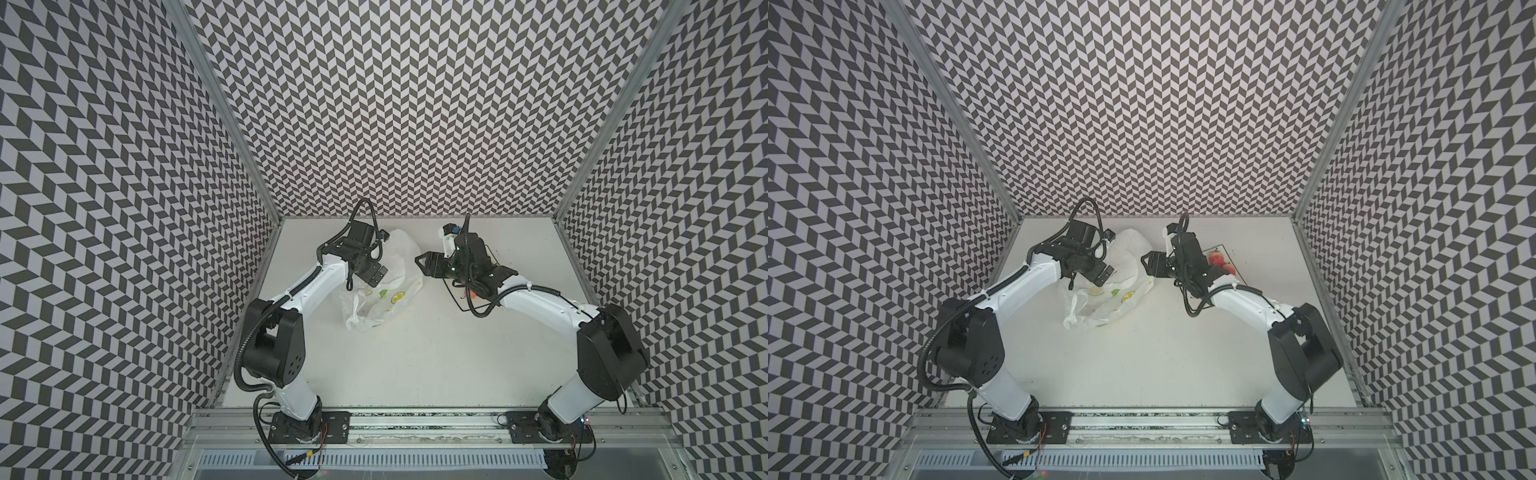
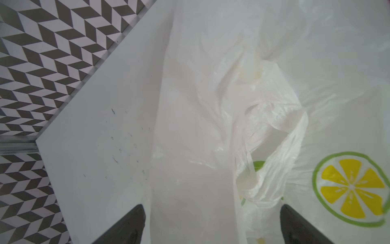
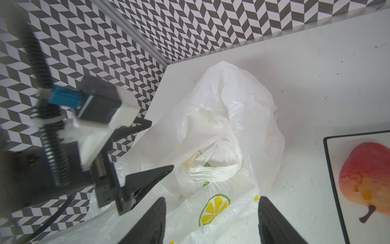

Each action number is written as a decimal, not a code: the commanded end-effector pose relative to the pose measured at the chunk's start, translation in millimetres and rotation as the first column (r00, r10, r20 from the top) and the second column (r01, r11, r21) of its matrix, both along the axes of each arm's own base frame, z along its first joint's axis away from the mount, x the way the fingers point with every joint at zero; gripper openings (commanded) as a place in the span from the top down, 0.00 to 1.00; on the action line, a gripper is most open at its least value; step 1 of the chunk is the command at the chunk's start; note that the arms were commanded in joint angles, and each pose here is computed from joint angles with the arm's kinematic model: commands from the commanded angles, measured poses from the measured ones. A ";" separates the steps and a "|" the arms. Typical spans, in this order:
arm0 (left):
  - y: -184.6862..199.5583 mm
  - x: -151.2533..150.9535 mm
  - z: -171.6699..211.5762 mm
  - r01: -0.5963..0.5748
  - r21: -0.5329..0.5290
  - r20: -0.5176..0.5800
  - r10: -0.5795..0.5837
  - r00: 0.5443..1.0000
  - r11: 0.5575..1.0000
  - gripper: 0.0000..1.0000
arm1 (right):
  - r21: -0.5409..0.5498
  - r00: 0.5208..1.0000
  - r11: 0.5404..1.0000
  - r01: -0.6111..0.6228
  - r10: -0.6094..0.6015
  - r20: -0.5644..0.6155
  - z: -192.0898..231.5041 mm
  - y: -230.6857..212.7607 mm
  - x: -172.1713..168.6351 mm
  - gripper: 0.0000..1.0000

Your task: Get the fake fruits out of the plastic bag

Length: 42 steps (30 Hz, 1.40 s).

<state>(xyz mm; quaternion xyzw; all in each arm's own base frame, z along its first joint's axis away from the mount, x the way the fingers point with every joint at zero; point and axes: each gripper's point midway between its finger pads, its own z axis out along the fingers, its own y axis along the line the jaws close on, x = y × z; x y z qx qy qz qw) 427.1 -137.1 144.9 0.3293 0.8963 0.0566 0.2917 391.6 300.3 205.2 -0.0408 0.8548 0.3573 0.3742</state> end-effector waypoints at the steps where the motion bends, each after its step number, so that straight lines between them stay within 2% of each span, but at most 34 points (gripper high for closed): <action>1: -6.0 25.1 9.3 0.047 0.005 0.053 -0.048 0.997 0.999 0.00 | 0.010 0.999 1.000 0.011 -0.011 0.052 17.1 -7.3 -0.9 0.33; 3: -7.3 33.6 3.8 0.051 -0.012 0.043 -0.050 0.998 0.999 0.01 | 0.010 0.999 1.000 0.010 -0.011 0.052 16.4 -8.0 -1.6 0.33; 5: -9.5 39.6 0.4 0.060 -0.033 0.037 -0.059 0.998 0.998 0.07 | 0.008 0.999 1.000 0.006 -0.006 0.053 15.8 -7.7 -1.8 0.33; 10: -10.1 49.2 -7.9 0.073 -0.076 0.005 -0.073 0.997 0.994 0.49 | 0.004 0.998 1.000 -0.014 0.014 0.062 15.0 -5.1 -2.4 0.34; 15: -20.3 51.9 4.5 0.111 -0.146 0.014 -0.110 0.994 0.983 0.86 | 0.006 0.995 0.998 -0.054 0.054 0.080 15.5 1.0 -2.9 0.37; 18: -26.2 49.6 19.3 0.133 -0.185 0.045 -0.126 0.991 0.974 1.00 | 0.025 0.991 0.995 -0.101 0.098 0.089 16.3 9.5 -5.9 0.39; 22: -33.0 40.7 49.0 0.168 -0.252 0.141 -0.135 0.981 0.953 1.00 | 0.027 0.983 0.987 -0.159 0.156 0.098 9.5 25.4 -14.1 0.41; 27: -43.6 17.7 84.5 0.238 -0.351 0.258 -0.151 0.954 0.906 1.00 | 0.007 0.977 0.981 -0.192 0.191 0.090 -2.1 36.4 -22.8 0.42; 31: -44.1 2.3 105.9 0.261 -0.410 0.341 -0.119 0.932 0.874 1.00 | -0.032 0.971 0.977 -0.211 0.213 0.105 -8.8 40.9 -31.1 0.45; 35: -44.4 -4.3 98.5 0.248 -0.445 0.326 -0.102 0.940 0.861 1.00 | -0.070 0.958 0.966 -0.251 0.258 0.129 -16.4 59.6 -39.9 0.50; 38: -45.1 -4.5 90.6 0.229 -0.464 0.297 -0.093 0.950 0.856 1.00 | -0.092 0.970 0.973 -0.212 0.221 0.101 -28.7 67.7 -34.9 0.50; 42: -46.3 -3.7 89.5 0.224 -0.485 0.295 -0.083 0.952 0.846 1.00 | -0.070 0.984 0.984 -0.164 0.168 0.065 -47.4 78.6 -28.0 0.39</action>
